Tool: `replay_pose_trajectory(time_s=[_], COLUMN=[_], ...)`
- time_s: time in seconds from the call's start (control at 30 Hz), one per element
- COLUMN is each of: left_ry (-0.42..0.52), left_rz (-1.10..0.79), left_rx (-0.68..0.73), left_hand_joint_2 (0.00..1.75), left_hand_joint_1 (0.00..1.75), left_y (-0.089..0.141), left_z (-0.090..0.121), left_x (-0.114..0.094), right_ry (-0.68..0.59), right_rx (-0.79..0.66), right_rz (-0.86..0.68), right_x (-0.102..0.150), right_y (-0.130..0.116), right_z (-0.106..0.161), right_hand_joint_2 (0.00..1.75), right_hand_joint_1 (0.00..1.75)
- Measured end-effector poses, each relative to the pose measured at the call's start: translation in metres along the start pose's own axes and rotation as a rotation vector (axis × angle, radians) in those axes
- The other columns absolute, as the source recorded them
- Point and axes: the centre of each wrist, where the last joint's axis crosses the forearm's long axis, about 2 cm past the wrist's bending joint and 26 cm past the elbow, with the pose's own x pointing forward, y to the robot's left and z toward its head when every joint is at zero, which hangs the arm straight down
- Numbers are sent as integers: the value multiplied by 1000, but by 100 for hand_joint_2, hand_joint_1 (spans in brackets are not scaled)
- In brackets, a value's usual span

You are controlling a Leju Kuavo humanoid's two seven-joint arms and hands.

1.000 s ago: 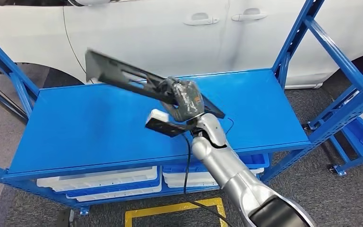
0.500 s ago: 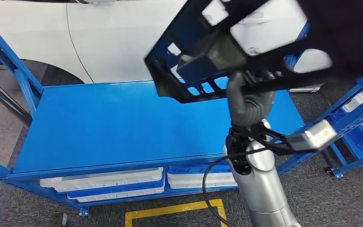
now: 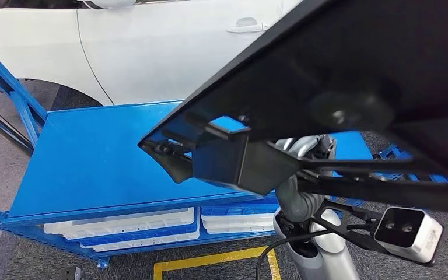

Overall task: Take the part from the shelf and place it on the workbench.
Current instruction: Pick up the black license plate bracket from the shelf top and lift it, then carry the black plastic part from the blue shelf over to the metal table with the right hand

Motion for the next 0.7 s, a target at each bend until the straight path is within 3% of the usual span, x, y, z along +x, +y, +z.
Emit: replay_pose_trajectory(time_s=[0.27, 0.7], left_ry=[14, 28], left_rz=[-4, 16], left_rx=[33, 60], left_hand_joint_2=[0, 0], left_hand_joint_1=[0, 0], left_y=[7, 10], left_z=[3, 8], left_x=[-5, -12], right_ry=[9, 17], right_rx=[33, 48], right_rz=[-69, -73], right_x=[-2, 0], right_y=[14, 7], right_z=[9, 3], right_hand_joint_2=[175, 175], right_hand_joint_1=[161, 161])
